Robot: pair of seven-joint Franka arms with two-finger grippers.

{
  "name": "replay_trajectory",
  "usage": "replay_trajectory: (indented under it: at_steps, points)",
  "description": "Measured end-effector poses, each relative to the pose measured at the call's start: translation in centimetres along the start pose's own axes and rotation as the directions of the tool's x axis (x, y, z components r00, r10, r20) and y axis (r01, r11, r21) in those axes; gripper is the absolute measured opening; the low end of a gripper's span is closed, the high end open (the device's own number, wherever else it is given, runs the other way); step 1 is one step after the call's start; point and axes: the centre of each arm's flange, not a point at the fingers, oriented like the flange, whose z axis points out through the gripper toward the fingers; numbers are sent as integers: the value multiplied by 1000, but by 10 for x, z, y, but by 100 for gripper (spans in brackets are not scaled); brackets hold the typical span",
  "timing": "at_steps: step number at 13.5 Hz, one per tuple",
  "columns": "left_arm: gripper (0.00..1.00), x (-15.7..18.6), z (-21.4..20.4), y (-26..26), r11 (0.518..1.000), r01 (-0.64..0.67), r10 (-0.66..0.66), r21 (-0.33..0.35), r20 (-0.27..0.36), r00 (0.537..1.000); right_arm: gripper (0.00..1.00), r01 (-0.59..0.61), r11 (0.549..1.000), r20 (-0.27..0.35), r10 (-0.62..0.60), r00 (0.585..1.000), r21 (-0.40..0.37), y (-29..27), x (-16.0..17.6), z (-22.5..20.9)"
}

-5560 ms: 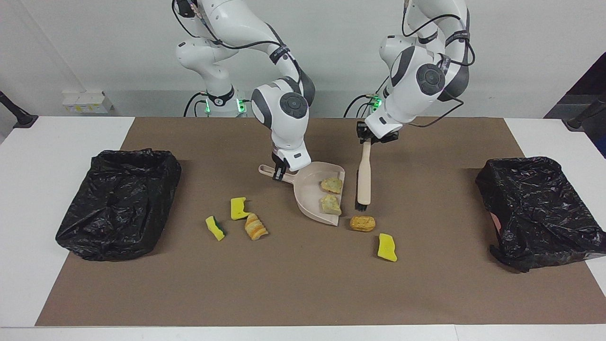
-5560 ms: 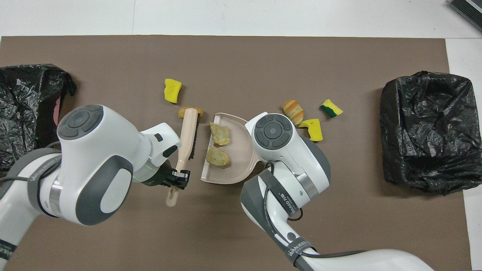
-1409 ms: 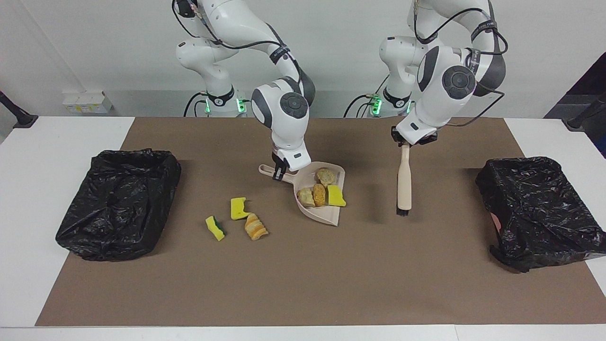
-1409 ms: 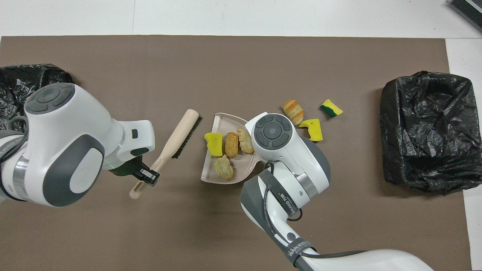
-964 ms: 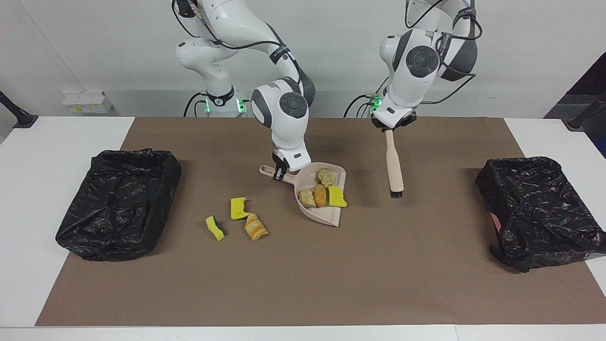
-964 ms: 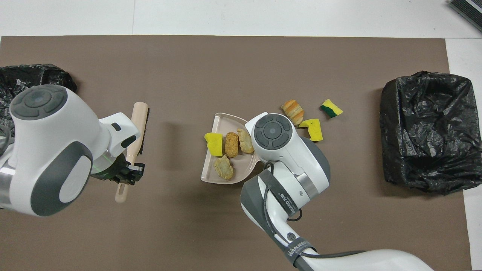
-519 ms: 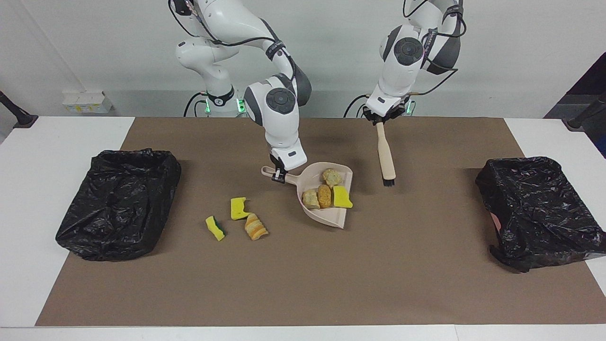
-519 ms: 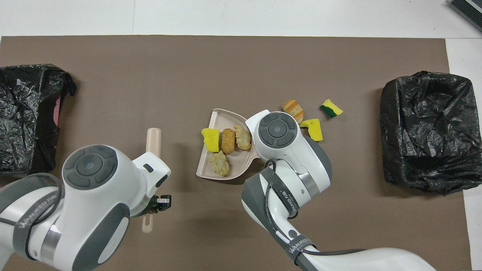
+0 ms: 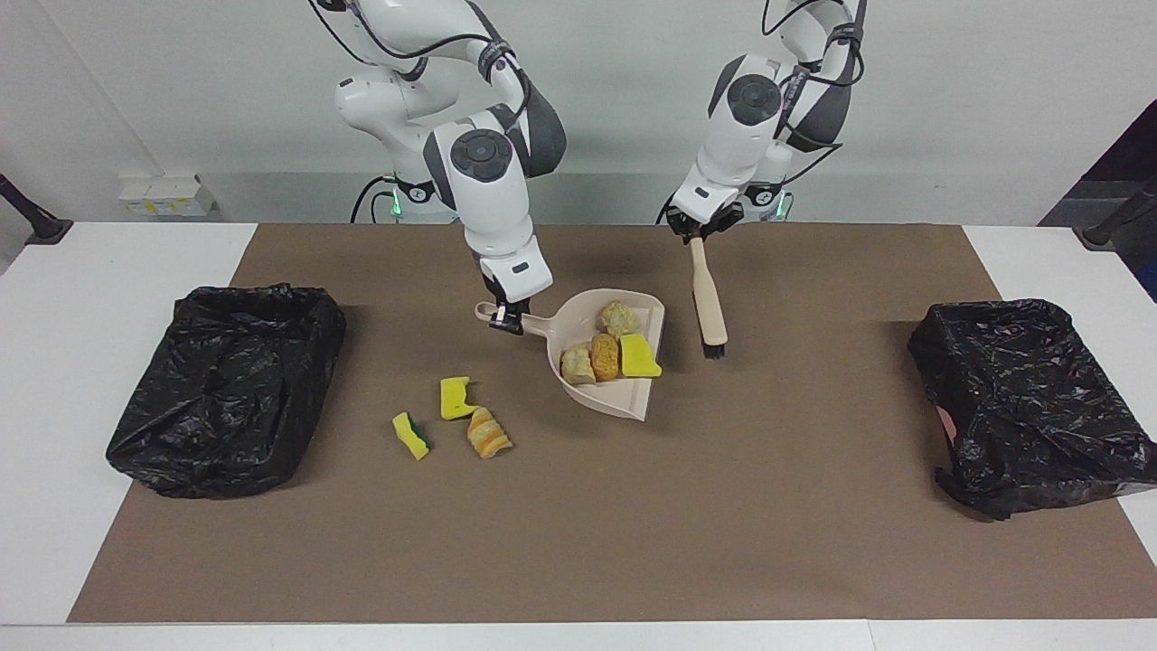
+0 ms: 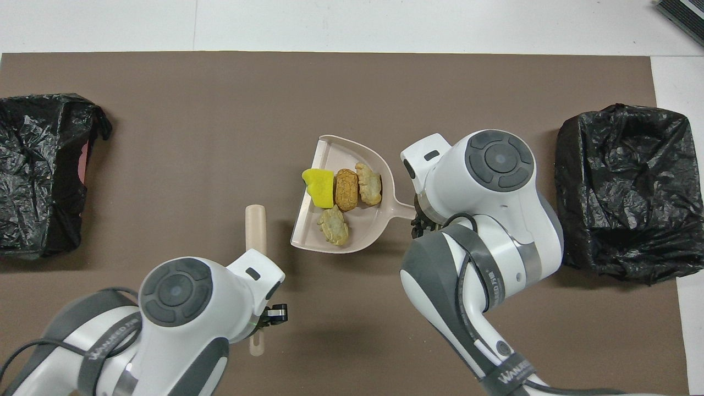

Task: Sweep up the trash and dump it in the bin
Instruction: 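Carry the loaded dustpan to the black bag with the right gripper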

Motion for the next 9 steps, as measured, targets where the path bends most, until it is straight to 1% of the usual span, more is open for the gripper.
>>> replay_trajectory:
  at_steps: [2, 3, 5, 6, 7, 9]
  points:
    - [27, -7, 10, 14, 1000, 2, -2, 12, 19, 1000, 32, 7, 1000, 0, -7, 1000, 2, 4, -9, -8]
    - [27, -8, 11, 15, 1000, 12, -12, 2, 27, 1000, 32, 10, 1000, -2, -10, 1000, 0, 8, -16, -12]
    - [27, -11, 16, 18, 999, 29, -27, -31, 62, 998, 32, -2, 1000, -15, 2, 1000, -14, 21, -34, -24]
    - [27, -16, 23, 21, 999, 24, -21, -33, 72, 997, 32, -8, 1000, -25, 8, 1000, -20, 25, -43, -32]
    - [27, -22, 31, 25, 999, 12, -9, -31, 71, 997, 32, -14, 1000, -35, 14, 999, -21, 27, -51, -40]
    - [27, -38, 49, 35, 999, -18, 20, -30, 52, 998, 32, -14, 1000, -51, 13, 999, -17, 31, -69, -60]
